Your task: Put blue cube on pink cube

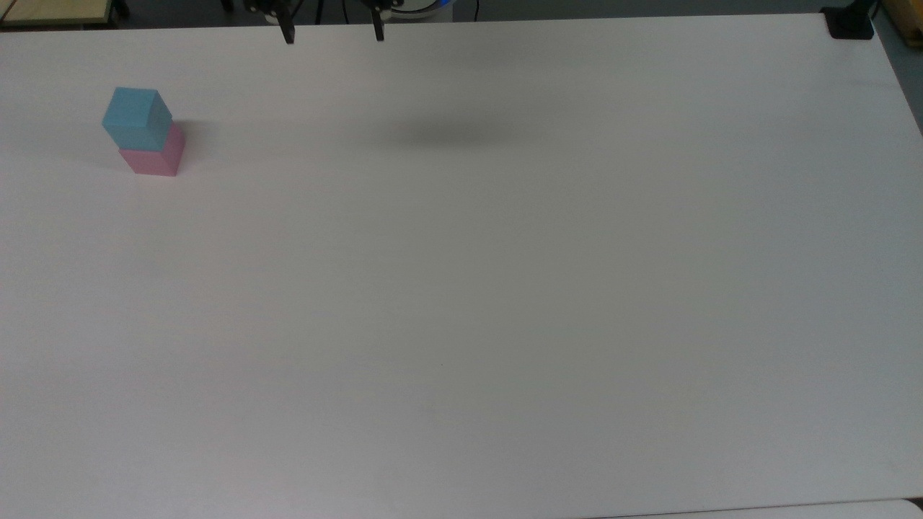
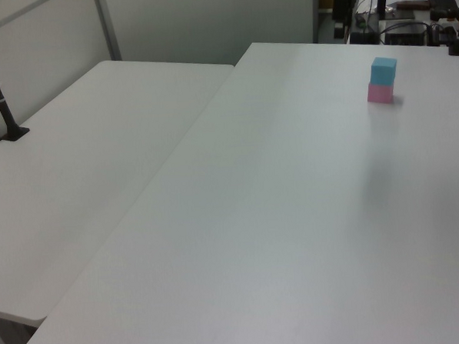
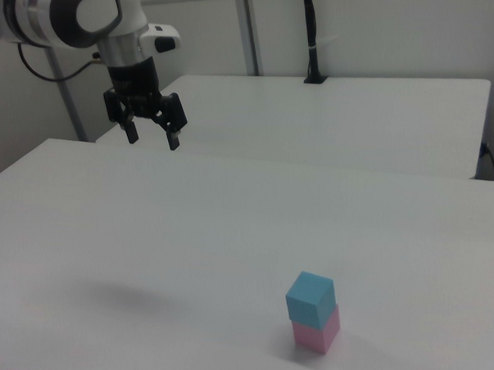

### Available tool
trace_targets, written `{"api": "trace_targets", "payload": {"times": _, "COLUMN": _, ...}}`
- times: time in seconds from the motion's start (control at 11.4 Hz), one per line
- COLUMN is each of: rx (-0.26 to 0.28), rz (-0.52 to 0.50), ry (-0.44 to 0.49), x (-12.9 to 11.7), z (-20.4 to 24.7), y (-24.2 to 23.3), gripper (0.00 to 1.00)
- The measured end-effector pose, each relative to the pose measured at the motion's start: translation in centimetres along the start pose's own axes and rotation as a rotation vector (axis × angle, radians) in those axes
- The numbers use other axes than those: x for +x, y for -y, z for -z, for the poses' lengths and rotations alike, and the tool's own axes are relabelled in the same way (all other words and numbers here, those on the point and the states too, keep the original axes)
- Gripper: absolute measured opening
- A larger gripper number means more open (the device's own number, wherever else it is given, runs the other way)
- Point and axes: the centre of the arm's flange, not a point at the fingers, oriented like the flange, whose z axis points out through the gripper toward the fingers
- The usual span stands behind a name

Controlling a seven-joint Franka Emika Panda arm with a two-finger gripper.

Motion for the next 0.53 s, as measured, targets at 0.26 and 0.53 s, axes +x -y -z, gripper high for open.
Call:
{"api": "trace_targets", "payload": {"times": 0.26, "rx": -0.047, "rz": 0.041, "ry": 0.025, "x": 0.6, "z": -1.3, "y": 1.5, "gripper": 1.0}}
{"api": "trace_targets", "payload": {"times": 0.53, "rx": -0.054, "rz": 0.04, "ry": -0.028, "x": 1.4, "z": -1.3, "y": 1.0, "gripper": 1.0}}
